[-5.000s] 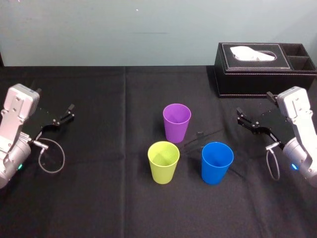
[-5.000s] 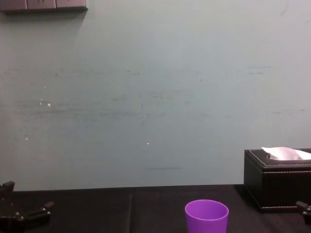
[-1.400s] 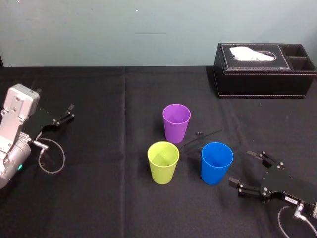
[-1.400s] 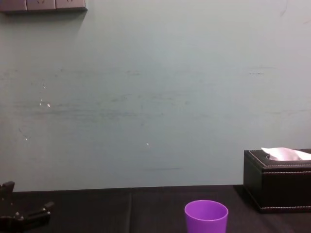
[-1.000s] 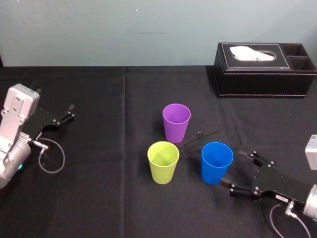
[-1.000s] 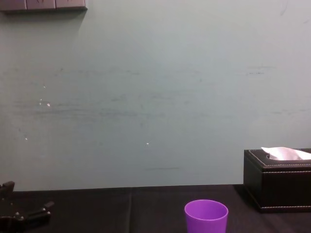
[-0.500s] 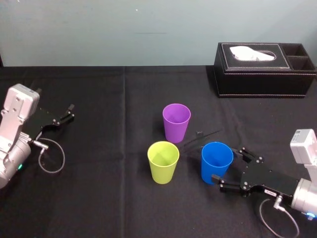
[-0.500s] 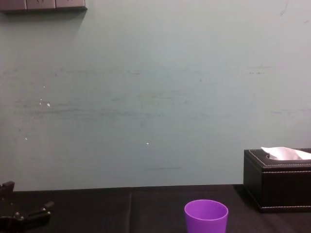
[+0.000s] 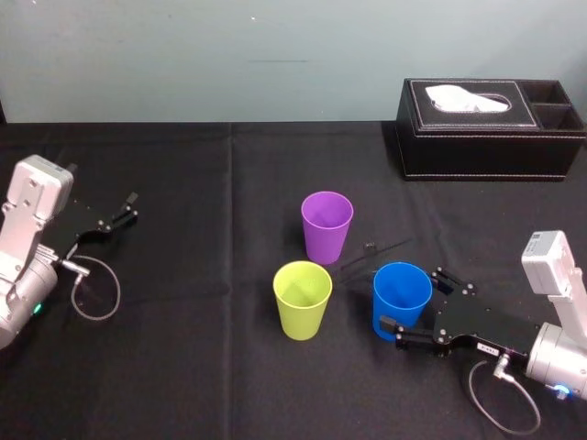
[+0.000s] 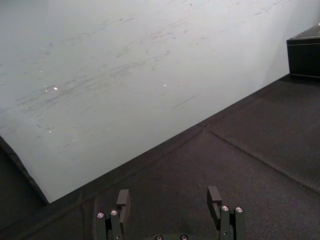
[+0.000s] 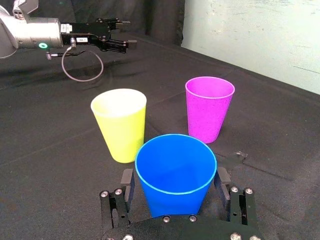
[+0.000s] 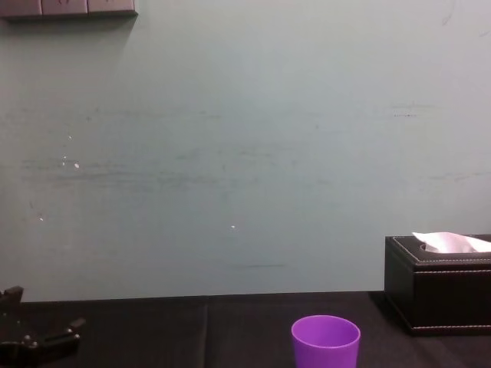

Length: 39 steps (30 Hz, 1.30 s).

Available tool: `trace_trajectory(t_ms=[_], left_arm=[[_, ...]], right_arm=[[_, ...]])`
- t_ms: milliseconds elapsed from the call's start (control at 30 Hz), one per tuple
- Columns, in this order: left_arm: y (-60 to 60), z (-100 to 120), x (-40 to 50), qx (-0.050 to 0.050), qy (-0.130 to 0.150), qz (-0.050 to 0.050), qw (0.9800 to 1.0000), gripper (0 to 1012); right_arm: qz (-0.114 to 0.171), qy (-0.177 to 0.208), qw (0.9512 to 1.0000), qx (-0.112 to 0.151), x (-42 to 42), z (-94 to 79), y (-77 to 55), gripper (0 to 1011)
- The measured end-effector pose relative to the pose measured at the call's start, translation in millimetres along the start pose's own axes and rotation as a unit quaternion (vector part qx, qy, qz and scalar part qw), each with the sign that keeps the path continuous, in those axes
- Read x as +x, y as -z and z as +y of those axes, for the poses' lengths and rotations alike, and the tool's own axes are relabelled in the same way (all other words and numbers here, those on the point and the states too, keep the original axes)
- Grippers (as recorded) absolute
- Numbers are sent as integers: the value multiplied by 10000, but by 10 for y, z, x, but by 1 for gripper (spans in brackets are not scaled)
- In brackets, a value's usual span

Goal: Stack the three plastic cups sequentially using one hand.

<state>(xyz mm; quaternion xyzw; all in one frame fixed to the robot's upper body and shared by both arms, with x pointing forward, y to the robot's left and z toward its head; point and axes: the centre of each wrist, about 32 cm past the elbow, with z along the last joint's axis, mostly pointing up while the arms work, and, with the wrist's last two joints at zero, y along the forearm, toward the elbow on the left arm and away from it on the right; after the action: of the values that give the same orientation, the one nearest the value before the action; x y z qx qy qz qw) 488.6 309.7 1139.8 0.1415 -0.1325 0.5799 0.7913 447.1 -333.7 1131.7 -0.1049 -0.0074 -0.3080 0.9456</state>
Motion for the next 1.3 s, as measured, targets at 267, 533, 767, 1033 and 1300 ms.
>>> trace_trajectory(t_ms=[267, 533, 767, 1033, 1300], left_arm=[[0, 0, 0, 0, 0, 0, 10000, 1011], [0, 0, 0, 0, 0, 0, 10000, 1011], [0, 0, 0, 0, 0, 0, 10000, 1011], [0, 0, 0, 0, 0, 0, 10000, 1011], [0, 0, 0, 0, 0, 0, 10000, 1011]], right_arm=[[-5, 4, 10000, 1, -1, -6, -1, 931], [-8, 9, 10000, 3, -1, -10, -1, 762], [-11, 11, 10000, 8, 0, -12, -3, 732], [-11, 11, 10000, 8, -1, -14, -2, 724], [-34, 98, 9999, 31, -12, -17, -23, 724]])
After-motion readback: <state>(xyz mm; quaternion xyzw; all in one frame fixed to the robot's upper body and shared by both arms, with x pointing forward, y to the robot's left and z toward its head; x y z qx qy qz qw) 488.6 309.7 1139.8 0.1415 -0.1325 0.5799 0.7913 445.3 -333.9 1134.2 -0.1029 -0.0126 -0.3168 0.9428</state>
